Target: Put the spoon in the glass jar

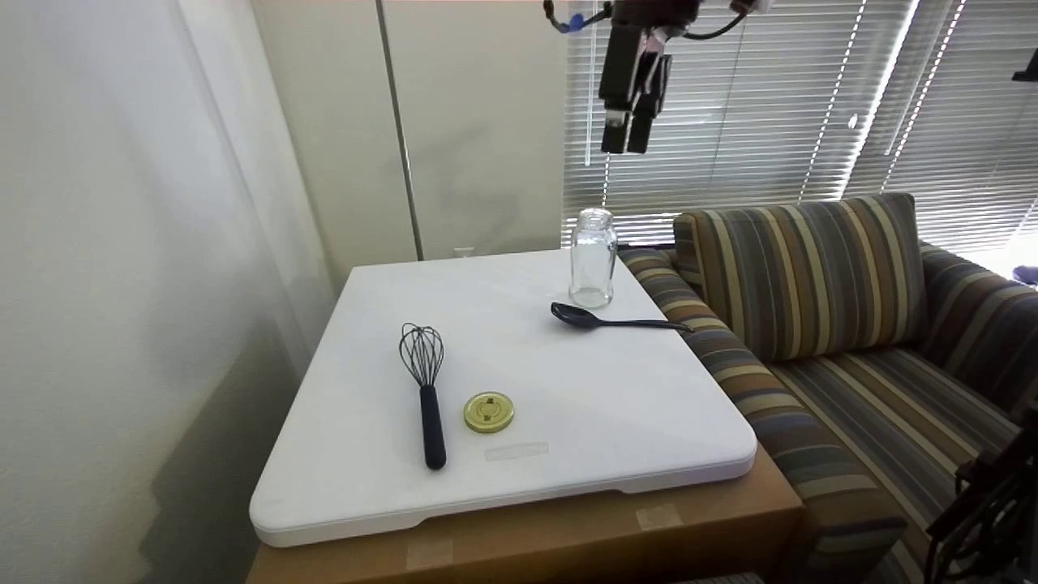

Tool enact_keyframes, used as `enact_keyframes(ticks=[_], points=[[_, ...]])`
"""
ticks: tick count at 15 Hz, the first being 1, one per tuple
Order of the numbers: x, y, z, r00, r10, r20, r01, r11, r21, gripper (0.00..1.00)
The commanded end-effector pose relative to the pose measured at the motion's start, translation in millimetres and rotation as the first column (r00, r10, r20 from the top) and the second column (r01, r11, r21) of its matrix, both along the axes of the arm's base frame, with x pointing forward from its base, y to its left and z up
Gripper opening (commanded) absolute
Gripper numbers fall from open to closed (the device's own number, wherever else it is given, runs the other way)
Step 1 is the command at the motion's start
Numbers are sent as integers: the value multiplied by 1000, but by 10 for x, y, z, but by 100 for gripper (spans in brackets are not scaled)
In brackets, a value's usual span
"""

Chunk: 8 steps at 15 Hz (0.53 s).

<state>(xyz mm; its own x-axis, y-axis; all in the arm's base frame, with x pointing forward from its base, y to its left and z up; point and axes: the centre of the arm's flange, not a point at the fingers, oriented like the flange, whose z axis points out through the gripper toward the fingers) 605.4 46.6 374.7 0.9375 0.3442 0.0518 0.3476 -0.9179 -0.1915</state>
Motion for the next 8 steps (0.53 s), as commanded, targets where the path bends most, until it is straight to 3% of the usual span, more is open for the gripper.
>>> enact_keyframes(ticks=[1, 2, 6, 8], points=[[720, 160, -153, 996, -14, -86, 12, 1000, -19, 100], [253, 116, -148, 999, -4, -37, 4, 1000, -2, 100], [499, 189, -279, 998, -16, -66, 15, 1000, -15, 100], [545, 358, -320, 989, -122, -80, 111, 986, -125, 100]])
